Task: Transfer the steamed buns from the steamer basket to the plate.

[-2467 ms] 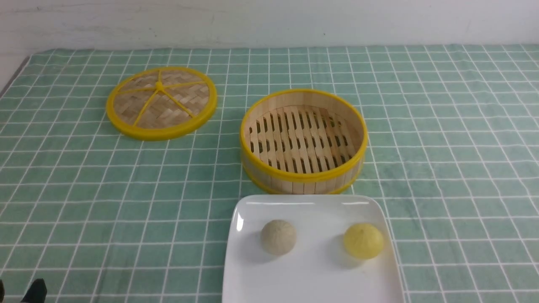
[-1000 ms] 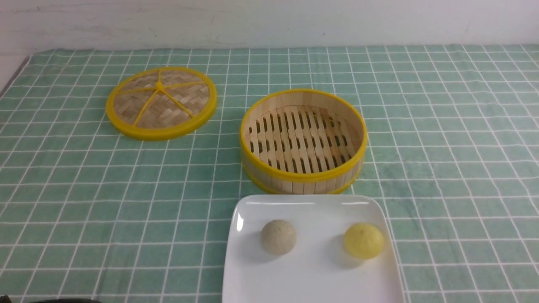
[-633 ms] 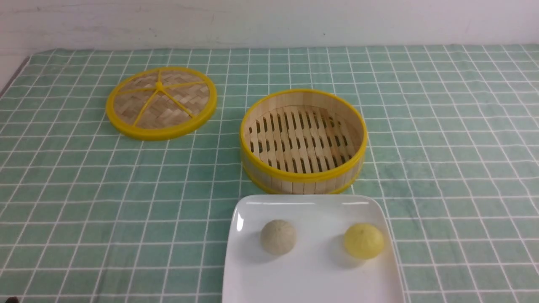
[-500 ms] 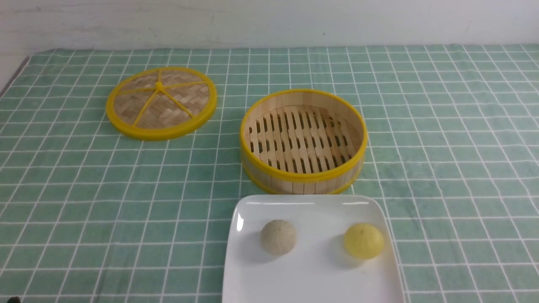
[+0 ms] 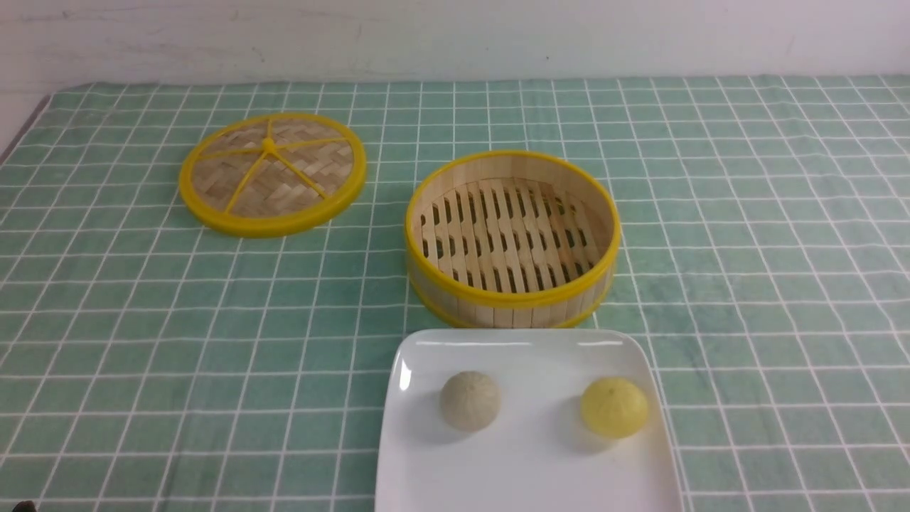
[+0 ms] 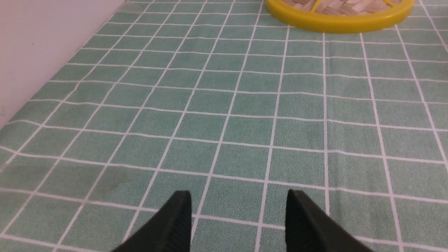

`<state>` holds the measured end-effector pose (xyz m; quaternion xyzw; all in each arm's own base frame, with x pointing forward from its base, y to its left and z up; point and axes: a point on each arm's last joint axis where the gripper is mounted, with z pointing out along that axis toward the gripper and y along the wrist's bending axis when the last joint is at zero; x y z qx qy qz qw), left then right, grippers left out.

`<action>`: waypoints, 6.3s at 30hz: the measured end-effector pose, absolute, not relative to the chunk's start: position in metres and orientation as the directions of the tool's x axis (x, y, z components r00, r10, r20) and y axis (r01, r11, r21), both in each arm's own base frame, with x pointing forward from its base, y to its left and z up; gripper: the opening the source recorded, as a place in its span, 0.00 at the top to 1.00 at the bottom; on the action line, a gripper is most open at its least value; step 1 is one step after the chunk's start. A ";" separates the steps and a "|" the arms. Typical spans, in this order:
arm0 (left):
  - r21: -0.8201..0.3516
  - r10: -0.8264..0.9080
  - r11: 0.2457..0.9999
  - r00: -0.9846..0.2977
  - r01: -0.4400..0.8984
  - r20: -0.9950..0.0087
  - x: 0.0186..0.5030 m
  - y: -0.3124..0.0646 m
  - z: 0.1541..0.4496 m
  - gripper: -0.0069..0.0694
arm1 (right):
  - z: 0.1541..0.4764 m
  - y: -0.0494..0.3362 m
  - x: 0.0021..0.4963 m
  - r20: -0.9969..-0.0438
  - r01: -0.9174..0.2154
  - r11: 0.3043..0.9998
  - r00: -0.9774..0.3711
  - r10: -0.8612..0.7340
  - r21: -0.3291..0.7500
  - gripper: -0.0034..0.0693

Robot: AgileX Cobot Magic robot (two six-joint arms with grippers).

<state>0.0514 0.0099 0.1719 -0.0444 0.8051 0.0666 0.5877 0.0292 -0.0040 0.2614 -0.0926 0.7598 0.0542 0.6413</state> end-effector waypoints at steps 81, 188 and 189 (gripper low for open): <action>-0.047 -0.099 0.982 -0.287 -0.183 -0.953 0.051 0.010 0.172 0.40 | 0.261 -0.004 0.029 -0.984 -0.210 0.977 -0.160 -0.071 -0.036 0.62; -0.049 -0.101 0.982 -0.286 -0.184 -0.953 0.051 0.010 0.172 0.40 | 0.175 -0.006 0.051 -0.955 0.116 0.993 -0.294 0.046 0.012 0.62; -0.049 -0.101 0.982 -0.286 -0.184 -0.953 0.051 0.010 0.172 0.40 | 0.175 -0.006 0.051 -0.955 0.116 0.993 -0.294 0.047 0.013 0.62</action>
